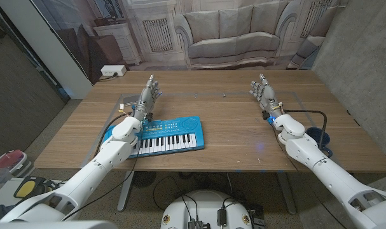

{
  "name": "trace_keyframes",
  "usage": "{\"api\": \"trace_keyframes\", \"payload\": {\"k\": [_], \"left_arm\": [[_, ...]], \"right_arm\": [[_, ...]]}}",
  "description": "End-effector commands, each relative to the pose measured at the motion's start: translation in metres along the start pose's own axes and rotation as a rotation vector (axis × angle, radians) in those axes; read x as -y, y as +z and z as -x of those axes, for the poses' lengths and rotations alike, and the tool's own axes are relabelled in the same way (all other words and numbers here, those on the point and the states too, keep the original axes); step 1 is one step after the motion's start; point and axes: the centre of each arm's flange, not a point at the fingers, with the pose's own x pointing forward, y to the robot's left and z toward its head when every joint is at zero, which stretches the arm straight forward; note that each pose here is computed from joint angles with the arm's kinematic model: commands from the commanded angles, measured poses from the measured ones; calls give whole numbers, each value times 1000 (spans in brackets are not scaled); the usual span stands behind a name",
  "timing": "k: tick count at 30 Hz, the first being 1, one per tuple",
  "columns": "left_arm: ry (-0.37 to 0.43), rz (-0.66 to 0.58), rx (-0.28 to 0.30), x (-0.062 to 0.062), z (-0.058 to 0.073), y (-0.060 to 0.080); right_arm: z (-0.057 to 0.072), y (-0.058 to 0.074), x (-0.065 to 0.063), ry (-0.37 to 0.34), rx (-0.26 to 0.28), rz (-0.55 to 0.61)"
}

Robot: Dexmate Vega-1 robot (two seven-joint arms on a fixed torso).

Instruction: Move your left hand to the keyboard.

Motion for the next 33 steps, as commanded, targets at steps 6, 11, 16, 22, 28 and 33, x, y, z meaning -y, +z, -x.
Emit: {"api": "trace_keyframes", "payload": {"k": [6, 11, 16, 22, 28, 33], "left_arm": [[22, 12, 10, 6, 18, 1], [20, 7, 22, 6, 20, 5], [12, -4, 24, 7, 21, 9], [17, -16, 23, 3, 25, 14], [24, -10, 27, -1, 31, 16], [17, -5, 39, -1, 32, 18]], "right_arm": [[10, -2, -1, 10, -4, 0], [11, 2, -2, 12, 10, 9], [13, 4, -3, 12, 23, 3], [15, 5, -4, 9, 28, 4], [14, 7, -4, 12, 23, 21], [12, 11, -2, 15, 24, 35]]}}
